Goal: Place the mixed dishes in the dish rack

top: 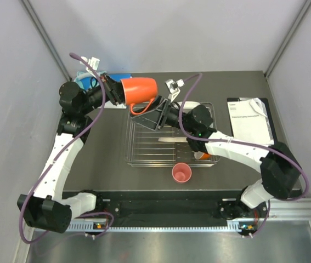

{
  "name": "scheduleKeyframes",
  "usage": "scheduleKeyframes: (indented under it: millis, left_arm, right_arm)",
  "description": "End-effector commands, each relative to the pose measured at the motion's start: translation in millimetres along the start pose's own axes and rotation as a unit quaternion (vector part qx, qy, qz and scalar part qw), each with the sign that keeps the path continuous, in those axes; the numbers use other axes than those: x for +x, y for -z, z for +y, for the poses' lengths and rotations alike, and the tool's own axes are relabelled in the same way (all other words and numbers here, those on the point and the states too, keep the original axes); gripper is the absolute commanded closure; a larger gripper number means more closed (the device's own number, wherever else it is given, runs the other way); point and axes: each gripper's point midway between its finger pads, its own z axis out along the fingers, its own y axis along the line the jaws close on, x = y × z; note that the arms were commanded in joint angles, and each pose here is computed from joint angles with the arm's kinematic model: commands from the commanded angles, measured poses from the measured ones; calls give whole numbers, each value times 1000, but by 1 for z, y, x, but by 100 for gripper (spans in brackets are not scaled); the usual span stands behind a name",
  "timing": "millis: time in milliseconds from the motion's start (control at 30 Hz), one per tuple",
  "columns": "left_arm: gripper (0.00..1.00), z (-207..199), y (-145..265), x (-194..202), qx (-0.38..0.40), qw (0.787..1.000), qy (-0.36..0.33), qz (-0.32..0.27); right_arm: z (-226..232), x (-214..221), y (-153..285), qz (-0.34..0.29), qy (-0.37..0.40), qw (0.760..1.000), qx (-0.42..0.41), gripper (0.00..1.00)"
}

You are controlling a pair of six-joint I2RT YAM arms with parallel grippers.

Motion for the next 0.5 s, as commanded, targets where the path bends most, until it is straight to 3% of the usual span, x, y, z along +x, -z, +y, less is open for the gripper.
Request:
scheduleKeyframes:
  millis: [0,367,467]
  left_arm:
    - [100,-35,7,-19,40,998,-43,-35]
    - [100,-28,8,-8,38,998,-36,-30]
    - [100,-28,8,-7,39,998,-38,-29]
  right_arm:
    - [37,-26,-13,-28,20,997,-73,10]
    - [43,-49,-13,-62,-4,991,-121,19]
    - [39,-52,-17,-66,-9,991,-120,28]
